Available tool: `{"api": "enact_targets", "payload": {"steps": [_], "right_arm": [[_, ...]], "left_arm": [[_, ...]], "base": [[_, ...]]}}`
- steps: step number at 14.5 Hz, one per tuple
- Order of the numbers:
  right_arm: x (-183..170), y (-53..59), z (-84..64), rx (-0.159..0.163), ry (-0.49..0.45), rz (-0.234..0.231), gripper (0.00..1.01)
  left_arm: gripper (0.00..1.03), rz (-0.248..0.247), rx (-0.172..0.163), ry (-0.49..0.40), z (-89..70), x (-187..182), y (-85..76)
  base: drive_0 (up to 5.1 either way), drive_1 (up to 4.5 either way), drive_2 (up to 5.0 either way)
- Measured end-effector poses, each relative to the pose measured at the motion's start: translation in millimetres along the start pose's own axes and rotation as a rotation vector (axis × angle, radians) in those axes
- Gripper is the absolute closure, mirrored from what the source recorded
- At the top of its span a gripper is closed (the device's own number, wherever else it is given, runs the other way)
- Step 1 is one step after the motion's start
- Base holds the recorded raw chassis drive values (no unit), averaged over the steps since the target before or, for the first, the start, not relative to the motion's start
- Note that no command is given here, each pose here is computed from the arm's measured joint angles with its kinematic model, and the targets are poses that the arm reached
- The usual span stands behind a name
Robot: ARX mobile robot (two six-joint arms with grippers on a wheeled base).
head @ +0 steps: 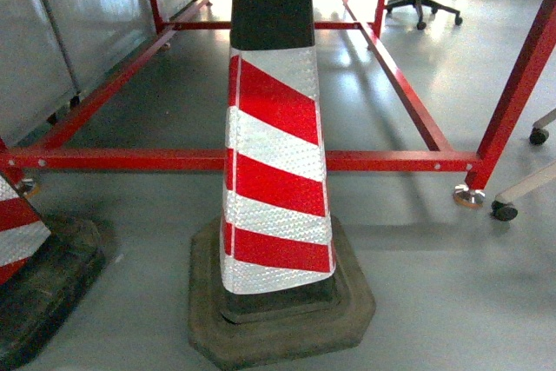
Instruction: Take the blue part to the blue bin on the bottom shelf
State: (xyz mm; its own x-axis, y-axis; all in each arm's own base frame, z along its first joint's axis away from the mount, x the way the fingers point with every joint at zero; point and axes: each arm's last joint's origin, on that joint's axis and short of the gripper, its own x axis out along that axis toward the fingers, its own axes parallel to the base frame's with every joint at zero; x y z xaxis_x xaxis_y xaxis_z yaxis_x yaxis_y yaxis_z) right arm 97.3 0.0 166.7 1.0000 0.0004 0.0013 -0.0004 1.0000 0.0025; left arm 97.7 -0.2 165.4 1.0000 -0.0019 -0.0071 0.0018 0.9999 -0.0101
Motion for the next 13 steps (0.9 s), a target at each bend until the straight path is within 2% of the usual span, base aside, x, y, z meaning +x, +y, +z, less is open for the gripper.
{"api": "enact_targets", "payload": {"steps": [13], "right_arm": [[0.0,0.0,0.0,0.0,0.0,0.0,0.03]], "left_arm": [[0.05,0.0,0.0,0.0,0.0,0.0,0.0]], "base": [[0.0,0.0,0.0]]}}
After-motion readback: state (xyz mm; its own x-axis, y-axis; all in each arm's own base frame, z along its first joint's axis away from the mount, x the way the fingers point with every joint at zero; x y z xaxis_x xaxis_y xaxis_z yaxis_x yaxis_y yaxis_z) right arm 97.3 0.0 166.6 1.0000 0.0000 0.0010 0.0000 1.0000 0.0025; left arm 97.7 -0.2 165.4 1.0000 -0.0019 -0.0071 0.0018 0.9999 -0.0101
